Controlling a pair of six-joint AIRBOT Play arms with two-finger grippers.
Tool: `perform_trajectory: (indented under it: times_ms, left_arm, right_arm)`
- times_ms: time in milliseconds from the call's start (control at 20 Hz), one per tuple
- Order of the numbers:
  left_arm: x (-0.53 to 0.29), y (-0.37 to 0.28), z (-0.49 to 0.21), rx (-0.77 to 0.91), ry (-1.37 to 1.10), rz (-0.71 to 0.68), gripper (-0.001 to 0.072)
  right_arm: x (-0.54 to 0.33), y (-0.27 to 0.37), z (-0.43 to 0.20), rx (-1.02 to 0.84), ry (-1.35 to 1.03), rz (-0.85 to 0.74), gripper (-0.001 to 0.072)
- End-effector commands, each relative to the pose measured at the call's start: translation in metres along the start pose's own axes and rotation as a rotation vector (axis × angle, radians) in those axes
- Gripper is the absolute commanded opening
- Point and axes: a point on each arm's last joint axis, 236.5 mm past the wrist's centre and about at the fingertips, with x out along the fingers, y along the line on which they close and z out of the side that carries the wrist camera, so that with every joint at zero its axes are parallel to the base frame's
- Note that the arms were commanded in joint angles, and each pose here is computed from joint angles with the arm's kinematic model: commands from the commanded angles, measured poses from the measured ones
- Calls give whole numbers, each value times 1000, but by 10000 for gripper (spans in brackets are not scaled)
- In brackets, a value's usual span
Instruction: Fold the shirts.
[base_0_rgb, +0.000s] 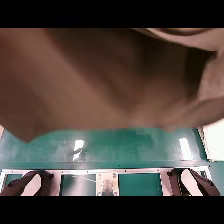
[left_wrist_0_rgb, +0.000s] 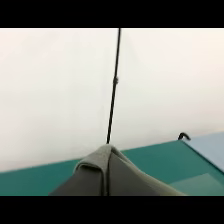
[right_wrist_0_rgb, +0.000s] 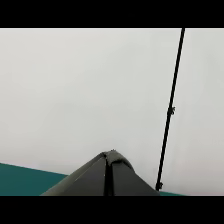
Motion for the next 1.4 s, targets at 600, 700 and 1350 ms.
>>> perform_trajectory:
  times_ms: [600,700,1350]
  left_arm:
    - [207,189,-510,-620,844,23,25]
    - [218,205,-539,-657,829,77,25]
    - [243,240,-504,-550,770,155,25]
  right_arm:
    - [199,-117,-538,653,790,-132,17]
    - [211,-122,-573,713,826,-141,17]
    - [242,-164,-557,636,840,-96,17]
